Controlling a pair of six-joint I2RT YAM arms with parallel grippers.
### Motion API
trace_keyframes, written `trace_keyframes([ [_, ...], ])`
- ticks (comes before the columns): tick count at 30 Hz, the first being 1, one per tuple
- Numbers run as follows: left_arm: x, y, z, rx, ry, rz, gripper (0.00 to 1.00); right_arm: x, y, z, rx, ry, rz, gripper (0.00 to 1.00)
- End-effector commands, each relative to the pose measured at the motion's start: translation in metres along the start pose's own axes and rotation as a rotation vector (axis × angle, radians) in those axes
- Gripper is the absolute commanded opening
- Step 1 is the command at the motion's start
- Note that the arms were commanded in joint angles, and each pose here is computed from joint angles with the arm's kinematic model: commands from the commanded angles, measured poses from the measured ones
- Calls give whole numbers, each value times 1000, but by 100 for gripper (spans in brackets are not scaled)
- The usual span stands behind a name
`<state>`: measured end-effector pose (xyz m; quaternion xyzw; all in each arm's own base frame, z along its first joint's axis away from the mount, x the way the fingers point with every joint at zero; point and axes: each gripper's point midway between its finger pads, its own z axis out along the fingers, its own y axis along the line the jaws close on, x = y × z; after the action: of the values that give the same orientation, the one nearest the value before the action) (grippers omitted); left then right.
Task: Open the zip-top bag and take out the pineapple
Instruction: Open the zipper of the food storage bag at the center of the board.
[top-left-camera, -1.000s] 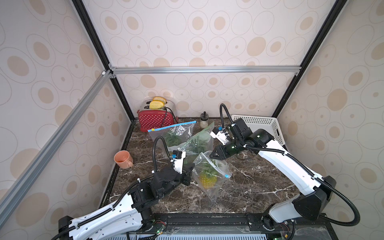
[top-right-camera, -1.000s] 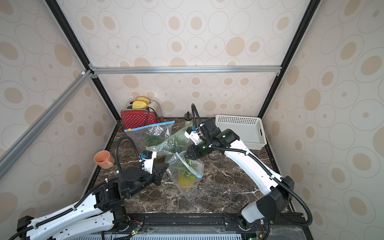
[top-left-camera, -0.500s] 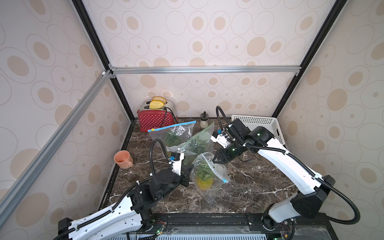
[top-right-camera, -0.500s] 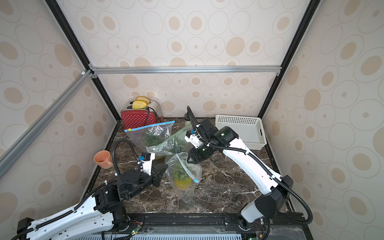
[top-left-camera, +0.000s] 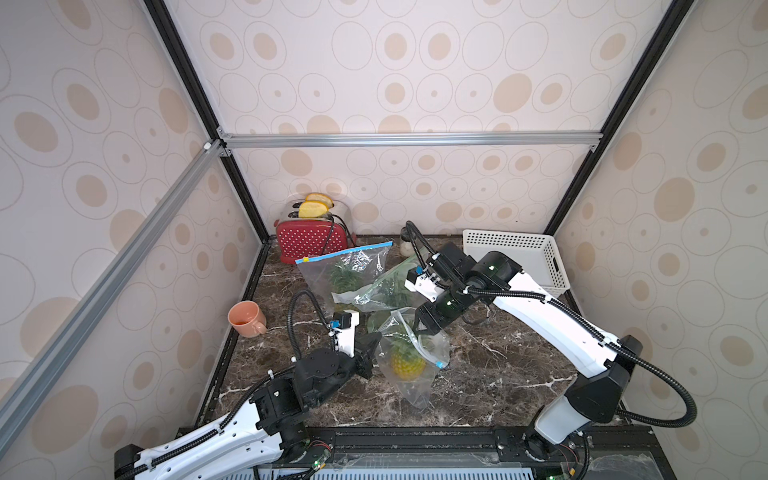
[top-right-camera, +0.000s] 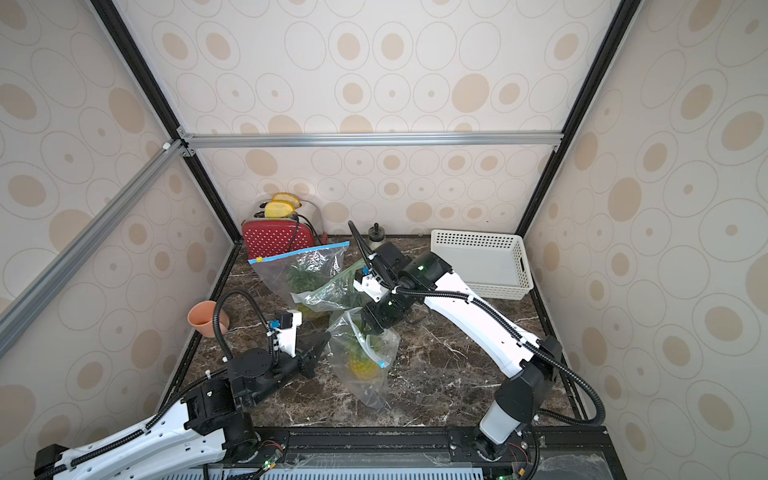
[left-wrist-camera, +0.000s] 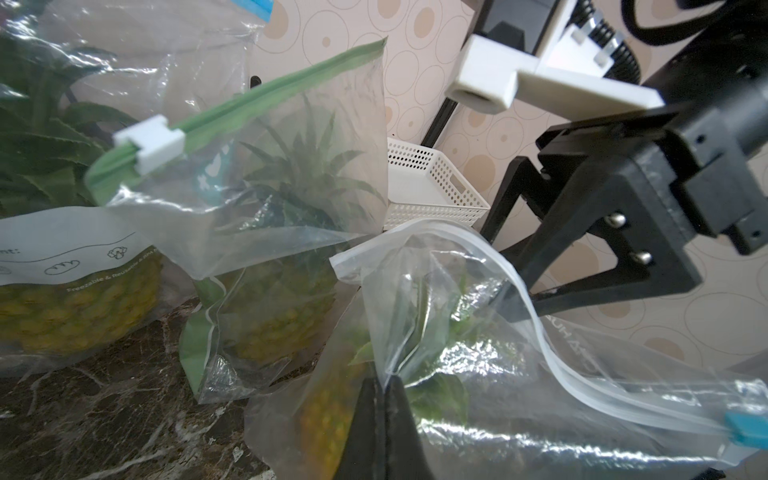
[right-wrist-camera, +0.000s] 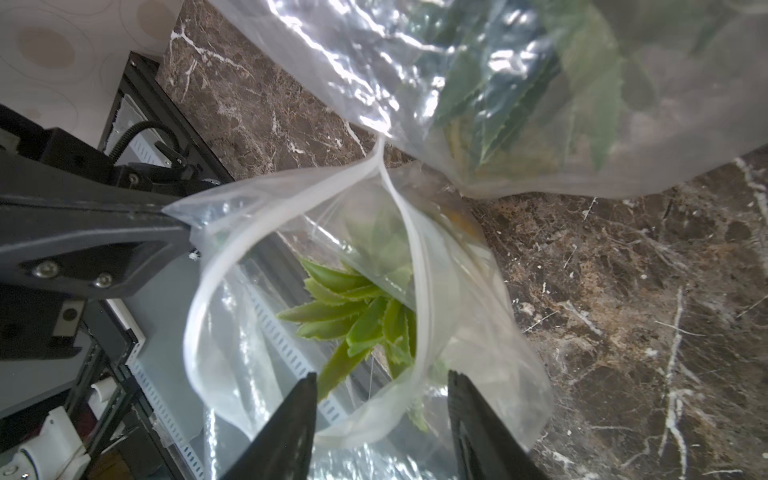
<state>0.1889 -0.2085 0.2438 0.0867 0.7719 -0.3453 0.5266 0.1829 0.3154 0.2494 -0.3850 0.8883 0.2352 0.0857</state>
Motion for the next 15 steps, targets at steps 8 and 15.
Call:
trace_keyframes([
  [8,-10,1,-9,11,-54,-37,0,-17,-6,-33,174,-73,-22,53],
  [15,-10,1,-8,13,-55,-36,0,-31,17,-43,92,-153,-55,20],
])
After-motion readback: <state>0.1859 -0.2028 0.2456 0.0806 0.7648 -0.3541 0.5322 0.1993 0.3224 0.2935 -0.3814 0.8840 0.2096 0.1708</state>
